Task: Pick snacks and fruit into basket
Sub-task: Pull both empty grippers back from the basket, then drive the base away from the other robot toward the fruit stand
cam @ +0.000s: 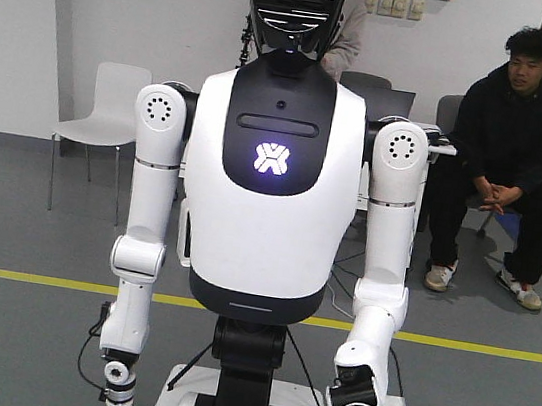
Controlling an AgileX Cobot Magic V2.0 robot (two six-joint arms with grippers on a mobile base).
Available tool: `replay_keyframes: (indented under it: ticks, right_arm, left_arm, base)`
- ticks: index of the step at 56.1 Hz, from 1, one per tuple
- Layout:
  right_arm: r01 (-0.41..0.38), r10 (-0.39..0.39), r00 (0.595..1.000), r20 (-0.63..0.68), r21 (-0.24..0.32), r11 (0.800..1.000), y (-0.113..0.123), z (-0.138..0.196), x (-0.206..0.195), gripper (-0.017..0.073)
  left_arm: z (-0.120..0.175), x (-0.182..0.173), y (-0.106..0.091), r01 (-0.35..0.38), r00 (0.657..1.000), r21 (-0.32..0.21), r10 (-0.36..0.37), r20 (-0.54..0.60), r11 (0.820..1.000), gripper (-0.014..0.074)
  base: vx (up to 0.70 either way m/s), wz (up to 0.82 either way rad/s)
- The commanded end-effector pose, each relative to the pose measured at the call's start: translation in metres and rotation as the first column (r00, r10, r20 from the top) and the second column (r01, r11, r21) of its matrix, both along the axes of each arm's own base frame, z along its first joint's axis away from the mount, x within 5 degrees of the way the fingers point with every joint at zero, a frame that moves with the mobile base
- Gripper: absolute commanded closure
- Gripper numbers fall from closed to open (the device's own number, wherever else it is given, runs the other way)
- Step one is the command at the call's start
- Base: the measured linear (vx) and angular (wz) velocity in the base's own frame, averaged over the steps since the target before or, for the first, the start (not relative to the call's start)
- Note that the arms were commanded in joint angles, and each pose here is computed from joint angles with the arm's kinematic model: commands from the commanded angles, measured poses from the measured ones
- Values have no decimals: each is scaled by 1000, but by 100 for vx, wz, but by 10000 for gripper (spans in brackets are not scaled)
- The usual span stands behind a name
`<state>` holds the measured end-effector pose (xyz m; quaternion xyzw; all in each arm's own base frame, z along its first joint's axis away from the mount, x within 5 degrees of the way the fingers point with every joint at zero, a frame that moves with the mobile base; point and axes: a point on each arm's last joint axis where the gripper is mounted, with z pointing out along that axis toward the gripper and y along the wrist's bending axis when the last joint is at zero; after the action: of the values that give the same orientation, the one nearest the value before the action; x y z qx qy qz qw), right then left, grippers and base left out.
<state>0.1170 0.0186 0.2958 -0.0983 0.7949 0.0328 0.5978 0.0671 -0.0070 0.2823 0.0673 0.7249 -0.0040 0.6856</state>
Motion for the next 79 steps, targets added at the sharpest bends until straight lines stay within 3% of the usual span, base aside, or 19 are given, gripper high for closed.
replay_keyframes:
  ticks: [1, 79]
  right_arm:
    - [25, -25, 994, 105, 4, 1000, -2, 17, 2, 27]
    - [25, -25, 994, 105, 4, 1000, -2, 17, 2, 27]
  left_arm:
    - [16, 0, 1, -7, 995, -19, 9, 95, 1000, 513]
    - [16, 0, 1, -7, 995, -19, 9, 95, 1000, 513]
  base:
    - [-26, 7]
    - [-25, 0]
